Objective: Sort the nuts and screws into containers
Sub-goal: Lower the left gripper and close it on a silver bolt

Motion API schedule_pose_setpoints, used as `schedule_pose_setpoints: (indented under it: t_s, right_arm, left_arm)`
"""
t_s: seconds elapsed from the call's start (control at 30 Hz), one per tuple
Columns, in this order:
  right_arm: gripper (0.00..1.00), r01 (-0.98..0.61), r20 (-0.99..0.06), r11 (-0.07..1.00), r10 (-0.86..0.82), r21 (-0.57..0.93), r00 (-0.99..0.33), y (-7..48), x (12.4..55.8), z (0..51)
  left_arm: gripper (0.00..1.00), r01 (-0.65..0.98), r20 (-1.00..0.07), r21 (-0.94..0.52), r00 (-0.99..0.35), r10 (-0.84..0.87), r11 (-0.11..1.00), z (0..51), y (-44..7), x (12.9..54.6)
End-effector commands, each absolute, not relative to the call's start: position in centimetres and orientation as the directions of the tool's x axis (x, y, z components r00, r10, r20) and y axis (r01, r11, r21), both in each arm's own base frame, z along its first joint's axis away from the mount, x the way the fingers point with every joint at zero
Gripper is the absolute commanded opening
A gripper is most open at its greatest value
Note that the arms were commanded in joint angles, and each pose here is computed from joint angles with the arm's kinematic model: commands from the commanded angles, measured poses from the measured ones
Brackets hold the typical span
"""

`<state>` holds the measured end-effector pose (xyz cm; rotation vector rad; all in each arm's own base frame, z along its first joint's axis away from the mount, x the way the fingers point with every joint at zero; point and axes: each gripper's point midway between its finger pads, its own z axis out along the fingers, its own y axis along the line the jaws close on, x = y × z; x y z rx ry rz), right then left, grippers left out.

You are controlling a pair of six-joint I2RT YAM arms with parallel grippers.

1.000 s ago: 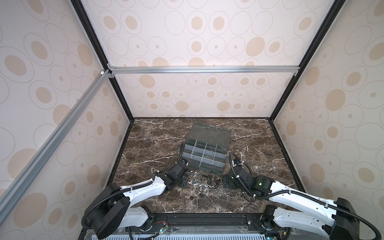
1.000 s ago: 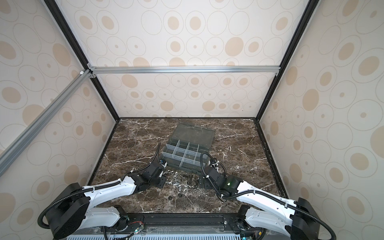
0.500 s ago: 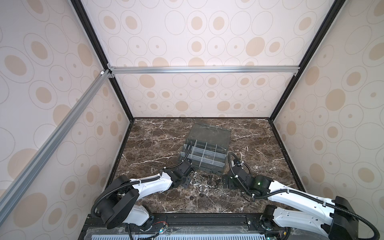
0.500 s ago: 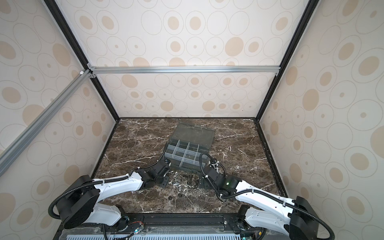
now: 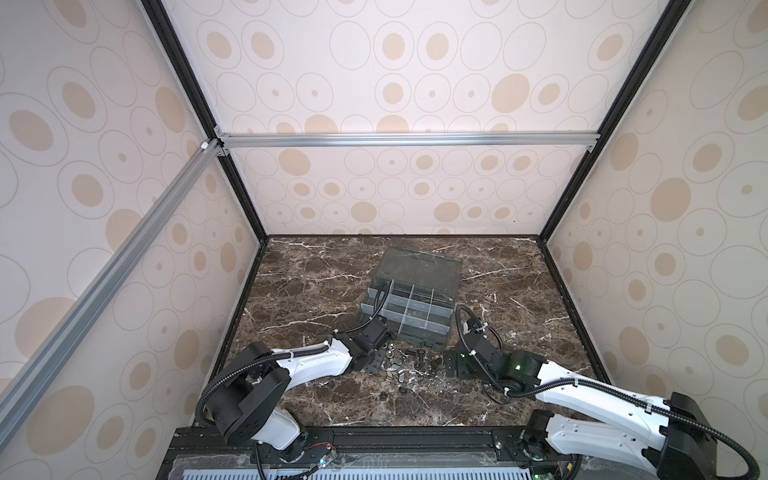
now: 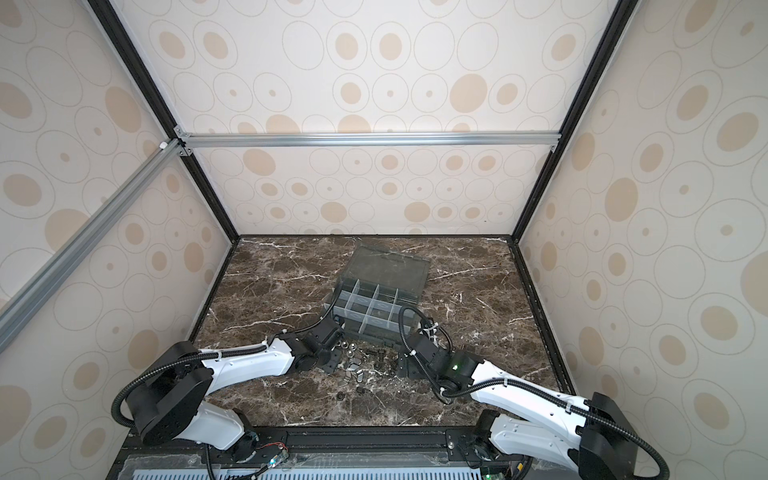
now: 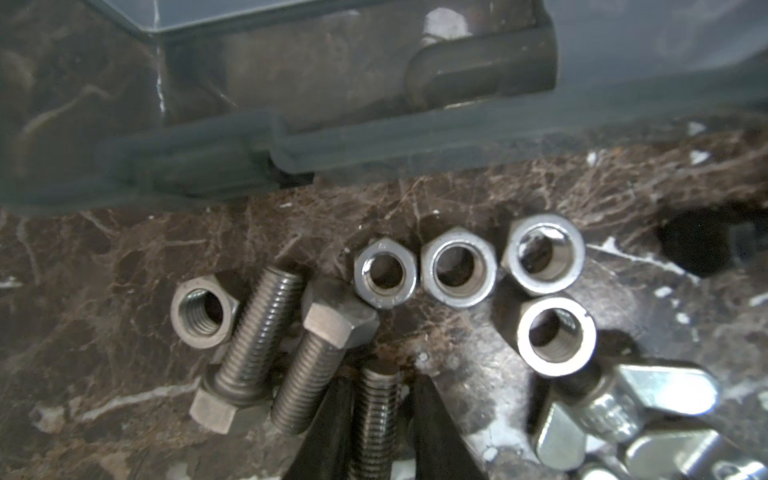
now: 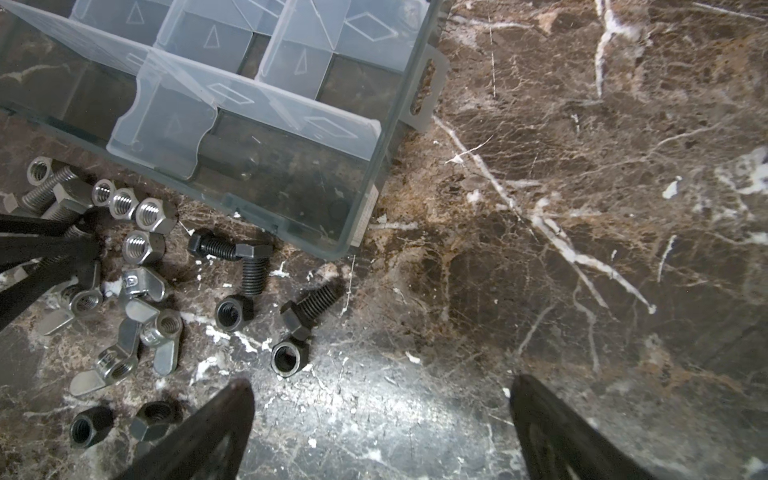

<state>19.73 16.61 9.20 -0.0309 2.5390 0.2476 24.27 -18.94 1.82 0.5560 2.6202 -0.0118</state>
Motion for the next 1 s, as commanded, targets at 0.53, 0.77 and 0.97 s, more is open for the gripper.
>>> schedule_pose_setpoints:
  t_s: [0.53,0.77,0.97]
  right_arm:
    - [1.0,-0.018,-0.569,0.984,0.089,0.179,-0.818,14.9,19.0,9.9]
    - [1.0,-0.006,-0.573,0.983,0.102,0.183,-0.813,14.4,18.8,10.1]
    - [1.0,0.001,-0.575,0.982,0.112,0.19,-0.811,14.2,18.7,10.1]
  left_arm:
    - [0.09,0.376,-0.448,0.073,-0.815,0.367,0.924,1.5,-19.9,24.9]
    - [0.04,0.374,-0.53,0.014,-0.784,0.325,0.927,5.0,-21.1,25.9]
    - [0.04,0.372,-0.622,-0.033,-0.734,0.272,0.928,9.8,-22.3,27.5]
